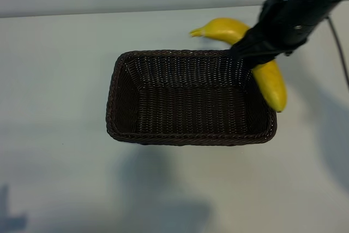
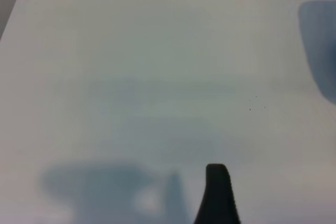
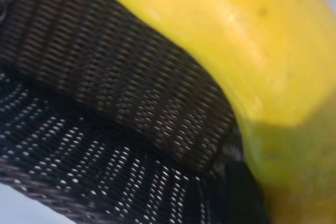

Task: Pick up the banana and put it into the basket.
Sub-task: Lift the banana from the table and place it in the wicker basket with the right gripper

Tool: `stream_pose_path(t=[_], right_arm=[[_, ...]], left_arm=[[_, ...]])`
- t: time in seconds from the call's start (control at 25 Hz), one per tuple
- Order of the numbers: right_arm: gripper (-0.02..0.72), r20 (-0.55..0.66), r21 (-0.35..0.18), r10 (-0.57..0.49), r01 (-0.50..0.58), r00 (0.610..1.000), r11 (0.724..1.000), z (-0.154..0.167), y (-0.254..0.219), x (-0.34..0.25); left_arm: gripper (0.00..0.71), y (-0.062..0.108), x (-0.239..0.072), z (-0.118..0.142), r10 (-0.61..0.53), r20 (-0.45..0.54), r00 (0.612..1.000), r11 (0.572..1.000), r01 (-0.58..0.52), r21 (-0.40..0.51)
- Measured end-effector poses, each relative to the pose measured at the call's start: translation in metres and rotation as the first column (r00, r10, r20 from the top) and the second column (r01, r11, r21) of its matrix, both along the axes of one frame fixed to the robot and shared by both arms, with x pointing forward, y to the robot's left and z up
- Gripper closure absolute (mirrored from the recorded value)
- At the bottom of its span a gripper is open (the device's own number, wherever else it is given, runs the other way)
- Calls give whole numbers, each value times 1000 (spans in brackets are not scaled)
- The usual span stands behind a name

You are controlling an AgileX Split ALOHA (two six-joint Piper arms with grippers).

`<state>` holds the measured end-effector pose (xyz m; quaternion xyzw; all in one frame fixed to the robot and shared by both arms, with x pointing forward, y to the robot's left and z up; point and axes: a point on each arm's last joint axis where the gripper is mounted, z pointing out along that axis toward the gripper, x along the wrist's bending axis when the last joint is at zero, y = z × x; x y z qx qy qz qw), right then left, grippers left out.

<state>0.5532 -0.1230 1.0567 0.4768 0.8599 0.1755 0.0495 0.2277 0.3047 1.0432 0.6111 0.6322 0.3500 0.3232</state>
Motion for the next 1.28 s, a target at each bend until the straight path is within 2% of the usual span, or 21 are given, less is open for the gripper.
stream_pose_path(t=[0.12, 0.2, 0.28, 0.44, 0.52, 0.64, 1.04, 1.28], right_arm=[[281, 32, -23, 126, -125, 991, 992, -9, 19, 2], [281, 64, -39, 213, -211, 975, 977, -13, 30, 1], [281, 95, -64, 307, -302, 947, 951, -17, 40, -1], [281, 140, -119, 479, -465, 867, 877, -24, 60, -7], [281, 164, -126, 505, -490, 847, 862, -27, 67, -8], [281, 183, -125, 509, -493, 841, 861, -35, 75, -6], [281, 151, -123, 476, -461, 866, 879, -79, 86, 10], [281, 115, -128, 481, -467, 869, 875, -82, 84, 8]], left_arm=[[138, 0, 0, 0, 0, 0, 1000, 1000, 0, 0], [138, 0, 0, 0, 0, 0, 1000, 1000, 0, 0], [138, 0, 0, 0, -1, 0, 1000, 1000, 1, 1], [138, 0, 0, 0, -1, 0, 1000, 1000, 1, 1], [138, 0, 0, 0, -1, 0, 1000, 1000, 1, 1], [138, 0, 0, 0, -1, 0, 1000, 1000, 1, 1], [138, 0, 0, 0, -1, 0, 1000, 1000, 1, 2], [138, 0, 0, 0, -2, 0, 1000, 1000, 2, 3]])
